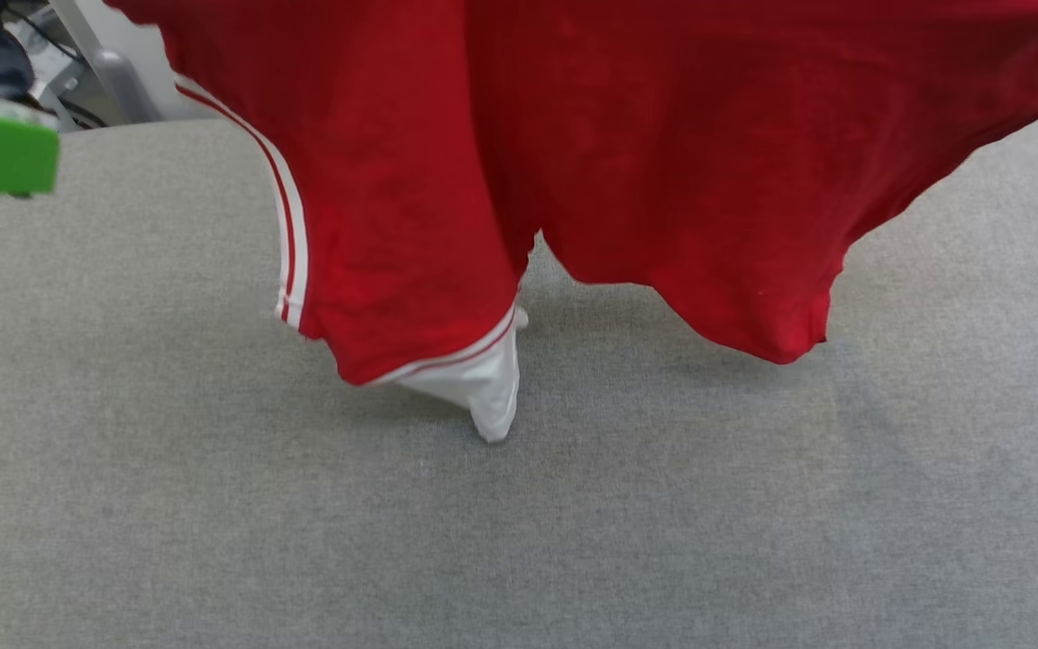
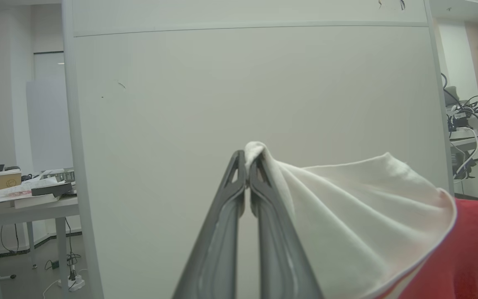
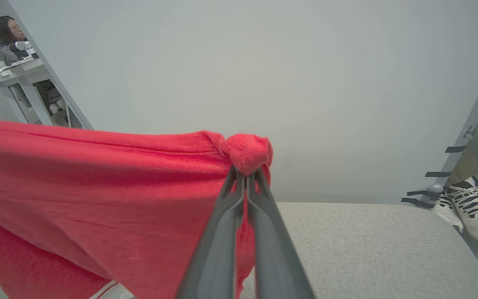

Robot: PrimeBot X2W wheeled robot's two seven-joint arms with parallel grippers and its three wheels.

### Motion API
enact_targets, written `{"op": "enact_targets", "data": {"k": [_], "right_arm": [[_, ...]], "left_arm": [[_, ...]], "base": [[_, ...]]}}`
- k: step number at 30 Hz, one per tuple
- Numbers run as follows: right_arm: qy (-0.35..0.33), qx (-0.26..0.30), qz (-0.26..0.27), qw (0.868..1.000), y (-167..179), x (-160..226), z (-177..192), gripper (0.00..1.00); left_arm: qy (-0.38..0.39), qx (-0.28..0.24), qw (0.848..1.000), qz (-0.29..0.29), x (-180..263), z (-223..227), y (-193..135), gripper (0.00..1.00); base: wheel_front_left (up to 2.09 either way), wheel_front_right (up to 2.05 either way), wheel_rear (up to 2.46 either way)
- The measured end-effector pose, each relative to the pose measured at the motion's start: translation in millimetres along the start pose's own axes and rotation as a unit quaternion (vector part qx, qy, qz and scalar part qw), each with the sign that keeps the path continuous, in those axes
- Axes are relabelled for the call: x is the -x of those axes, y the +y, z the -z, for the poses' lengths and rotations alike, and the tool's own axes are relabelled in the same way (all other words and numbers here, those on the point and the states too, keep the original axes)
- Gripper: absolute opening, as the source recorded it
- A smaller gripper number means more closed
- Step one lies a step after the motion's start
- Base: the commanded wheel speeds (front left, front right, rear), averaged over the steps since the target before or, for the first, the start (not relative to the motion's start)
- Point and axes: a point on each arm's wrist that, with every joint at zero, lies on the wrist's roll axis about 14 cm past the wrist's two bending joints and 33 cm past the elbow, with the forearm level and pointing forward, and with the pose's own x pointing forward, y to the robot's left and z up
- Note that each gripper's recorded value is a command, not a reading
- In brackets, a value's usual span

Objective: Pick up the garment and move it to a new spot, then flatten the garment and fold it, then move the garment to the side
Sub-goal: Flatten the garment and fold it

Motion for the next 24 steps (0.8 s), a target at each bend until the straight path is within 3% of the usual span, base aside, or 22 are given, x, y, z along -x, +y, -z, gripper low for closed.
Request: {"op": "enact_targets", "data": {"k": [13,24], "right_arm": [[-0.062,0.017,0.010,0.998,-14,-77,-21,0.00],[-0.084,0.013,0.037,0.996,-39,-182,5,0.00]], "left_arm": [[0.013,-0.123,0.991,0.044,-75,37,38,0.00],[0.050,-0.196,0.978,0.046,-144,128,75,0.00]], "base": [[0.00,0.00,0.00],[0.00,0.00,0.00]]}}
